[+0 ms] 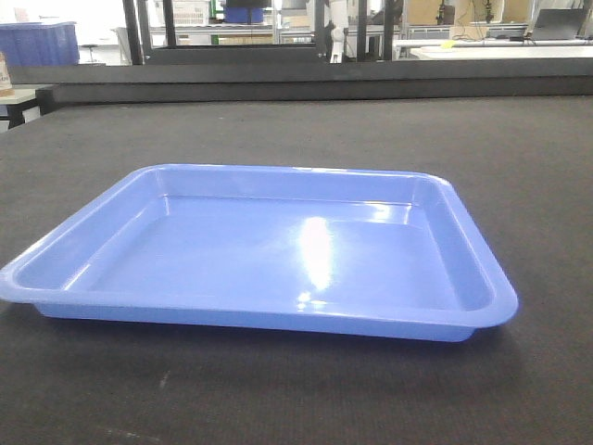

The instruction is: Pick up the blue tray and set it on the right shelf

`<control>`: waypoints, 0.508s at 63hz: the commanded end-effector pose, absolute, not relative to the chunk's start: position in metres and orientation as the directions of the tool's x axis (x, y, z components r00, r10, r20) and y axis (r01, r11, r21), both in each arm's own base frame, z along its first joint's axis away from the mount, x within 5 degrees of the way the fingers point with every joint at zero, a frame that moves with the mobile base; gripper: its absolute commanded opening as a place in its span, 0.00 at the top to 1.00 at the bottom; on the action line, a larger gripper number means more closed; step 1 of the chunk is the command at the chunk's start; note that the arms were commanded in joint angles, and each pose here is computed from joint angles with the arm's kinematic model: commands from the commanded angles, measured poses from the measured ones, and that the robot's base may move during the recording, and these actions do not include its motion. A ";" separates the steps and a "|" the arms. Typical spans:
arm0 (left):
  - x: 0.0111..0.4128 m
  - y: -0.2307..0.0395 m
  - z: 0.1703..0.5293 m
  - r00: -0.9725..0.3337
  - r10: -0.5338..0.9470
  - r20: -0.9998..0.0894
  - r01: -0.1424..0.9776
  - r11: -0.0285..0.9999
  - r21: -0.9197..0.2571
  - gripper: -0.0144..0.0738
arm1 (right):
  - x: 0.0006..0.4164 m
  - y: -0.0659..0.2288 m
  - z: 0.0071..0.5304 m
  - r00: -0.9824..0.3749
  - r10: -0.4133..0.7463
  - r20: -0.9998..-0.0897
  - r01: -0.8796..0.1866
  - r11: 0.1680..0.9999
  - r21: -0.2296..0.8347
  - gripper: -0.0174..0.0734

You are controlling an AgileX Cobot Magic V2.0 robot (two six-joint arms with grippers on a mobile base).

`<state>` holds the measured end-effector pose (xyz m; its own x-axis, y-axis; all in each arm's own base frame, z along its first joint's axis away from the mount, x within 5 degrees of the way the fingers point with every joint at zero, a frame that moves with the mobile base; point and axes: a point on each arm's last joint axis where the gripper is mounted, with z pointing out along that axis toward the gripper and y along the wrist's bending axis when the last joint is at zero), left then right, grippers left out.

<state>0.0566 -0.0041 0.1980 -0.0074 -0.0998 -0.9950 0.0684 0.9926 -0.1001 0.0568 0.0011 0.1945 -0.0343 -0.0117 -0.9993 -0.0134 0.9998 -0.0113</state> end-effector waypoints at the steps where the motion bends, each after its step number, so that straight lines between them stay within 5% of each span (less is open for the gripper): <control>1: 0.057 -0.003 0.196 0.062 -0.107 -0.992 0.065 0.993 -0.103 0.89 | 0.054 0.000 0.212 0.104 -0.016 -0.994 0.004 1.000 -0.016 0.75; 32: 0.057 -0.003 0.197 0.075 -0.108 -0.991 0.065 0.993 -0.103 0.89 | 0.054 0.000 0.212 0.105 -0.016 -0.994 0.005 1.000 -0.016 0.75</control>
<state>0.0566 -0.0041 0.1980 -0.0074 -0.0998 -0.9950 0.0684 0.9926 -0.1001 0.0568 0.0011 0.1945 -0.0343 -0.0117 -0.9993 -0.0134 0.9998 -0.0113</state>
